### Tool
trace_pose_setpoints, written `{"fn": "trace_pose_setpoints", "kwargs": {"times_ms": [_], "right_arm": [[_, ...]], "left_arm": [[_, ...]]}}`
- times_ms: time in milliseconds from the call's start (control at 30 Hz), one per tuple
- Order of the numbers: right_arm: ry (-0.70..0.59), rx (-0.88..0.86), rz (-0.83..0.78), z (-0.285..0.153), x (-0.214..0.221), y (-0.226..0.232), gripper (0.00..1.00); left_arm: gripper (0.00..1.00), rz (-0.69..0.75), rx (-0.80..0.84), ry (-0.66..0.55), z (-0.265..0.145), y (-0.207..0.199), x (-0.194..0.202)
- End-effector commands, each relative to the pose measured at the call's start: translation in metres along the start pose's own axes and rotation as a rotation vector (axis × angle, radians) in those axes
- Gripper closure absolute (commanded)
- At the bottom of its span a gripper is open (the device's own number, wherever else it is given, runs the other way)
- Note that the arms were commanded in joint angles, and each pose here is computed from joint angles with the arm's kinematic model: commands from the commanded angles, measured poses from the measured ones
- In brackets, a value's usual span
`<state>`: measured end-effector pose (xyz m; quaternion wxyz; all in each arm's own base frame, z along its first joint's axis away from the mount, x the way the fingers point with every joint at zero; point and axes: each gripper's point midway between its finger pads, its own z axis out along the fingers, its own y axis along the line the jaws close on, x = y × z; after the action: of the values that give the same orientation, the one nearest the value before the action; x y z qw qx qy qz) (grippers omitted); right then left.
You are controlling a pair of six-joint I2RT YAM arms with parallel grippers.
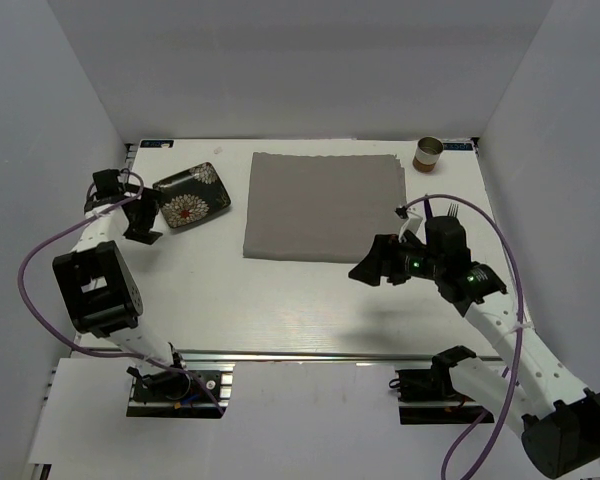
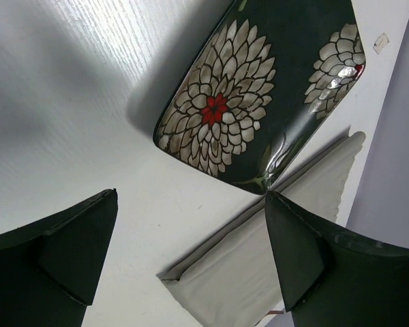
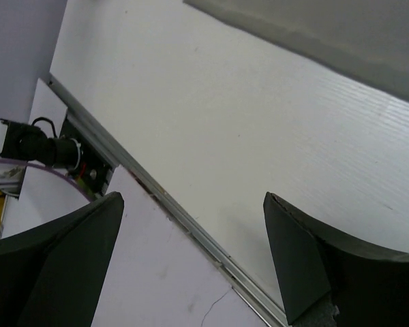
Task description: Set the dinner table for one person
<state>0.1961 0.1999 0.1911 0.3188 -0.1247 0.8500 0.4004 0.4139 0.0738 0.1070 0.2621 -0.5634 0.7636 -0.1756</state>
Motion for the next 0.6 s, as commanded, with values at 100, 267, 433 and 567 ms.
{"fn": "trace_pose_setpoints", "kwargs": {"times_ms": [100, 267, 433, 567], "right_arm": [[-0.018, -0.086, -0.026, -0.009, 0.005, 0.017, 0.11], [-0.019, -0.139, -0.018, -0.014, 0.011, 0.027, 0.11], [-0.03, -0.18, -0.005, -0.018, 0.014, 0.034, 0.11], [-0.026, -0.224, 0.013, -0.022, 0.017, 0.043, 0.11]], "left_arm": [[0.02, -0.039, 0.034, 0.041, 0.023, 0.002, 0.007], [0.05, -0.07, 0.093, 0.007, 0.029, 0.008, 0.014], [0.08, -0.075, 0.144, -0.031, 0.037, 0.014, 0.015], [0.16, -0.055, 0.167, -0.031, 0.047, 0.01, 0.013]]}}
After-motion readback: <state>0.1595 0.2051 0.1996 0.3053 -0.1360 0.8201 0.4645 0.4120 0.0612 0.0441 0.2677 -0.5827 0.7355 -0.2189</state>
